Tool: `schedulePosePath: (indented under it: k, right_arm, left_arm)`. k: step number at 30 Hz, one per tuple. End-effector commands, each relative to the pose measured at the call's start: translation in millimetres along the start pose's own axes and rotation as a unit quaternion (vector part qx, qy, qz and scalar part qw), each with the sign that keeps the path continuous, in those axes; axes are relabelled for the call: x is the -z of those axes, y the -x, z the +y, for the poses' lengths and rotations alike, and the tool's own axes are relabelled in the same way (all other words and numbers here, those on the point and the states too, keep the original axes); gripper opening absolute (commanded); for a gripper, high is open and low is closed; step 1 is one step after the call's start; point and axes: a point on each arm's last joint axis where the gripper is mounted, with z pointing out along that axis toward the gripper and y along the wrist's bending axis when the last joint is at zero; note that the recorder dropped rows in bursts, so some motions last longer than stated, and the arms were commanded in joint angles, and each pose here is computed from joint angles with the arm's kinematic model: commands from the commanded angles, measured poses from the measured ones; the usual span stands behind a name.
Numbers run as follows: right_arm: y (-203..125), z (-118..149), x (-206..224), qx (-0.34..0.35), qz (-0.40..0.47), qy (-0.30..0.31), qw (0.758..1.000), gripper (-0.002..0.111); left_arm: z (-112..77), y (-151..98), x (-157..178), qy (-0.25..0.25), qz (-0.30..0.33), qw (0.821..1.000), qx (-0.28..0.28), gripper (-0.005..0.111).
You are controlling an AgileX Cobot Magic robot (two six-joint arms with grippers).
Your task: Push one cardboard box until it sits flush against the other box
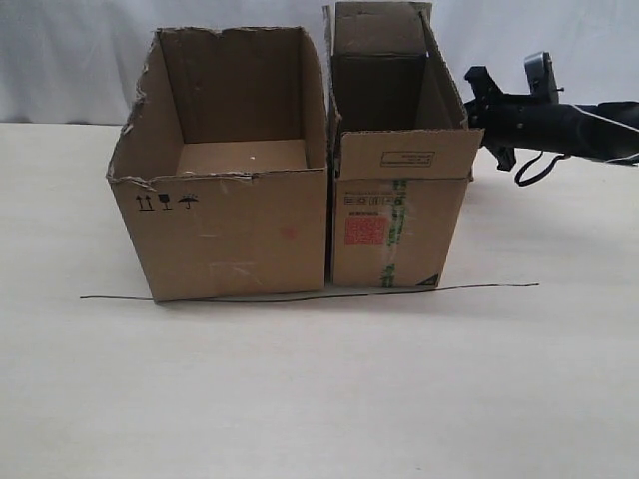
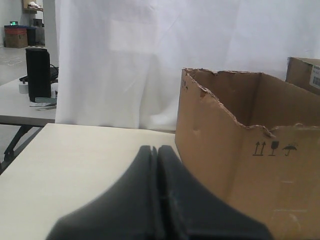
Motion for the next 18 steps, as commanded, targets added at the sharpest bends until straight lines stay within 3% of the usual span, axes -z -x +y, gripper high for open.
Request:
schedulePosePath:
  k: [1, 7, 10, 14, 18]
  right_arm:
    - [-3, 8, -3, 0.019, 0.009, 0.016, 1.0, 0.005]
    - [14, 9, 28, 0.061, 0.029, -0.003, 0.998, 0.005]
    - [27, 24, 69, 0.122, 0.064, -0.069, 0.988, 0.005]
    - [28, 69, 135, 0.167, 0.018, -0.159, 0.973, 0.005]
    - [-12, 104, 190, 0.203, -0.064, -0.214, 0.953, 0.005]
  left_arm:
    - [-0.3, 0, 0, -0.002, -0.005, 1.0, 0.003, 0.0]
    - [-0.3, 0, 0, -0.002, -0.005, 1.0, 0.003, 0.0]
    - [-0.3, 0, 0, -0.002, -0.005, 1.0, 0.003, 0.0]
    - [-0.3, 0, 0, -0.002, -0.005, 1.0, 0.003, 0.0]
    - [-0.1, -1, 0, -0.001, -0.001, 1.0, 0.003, 0.0]
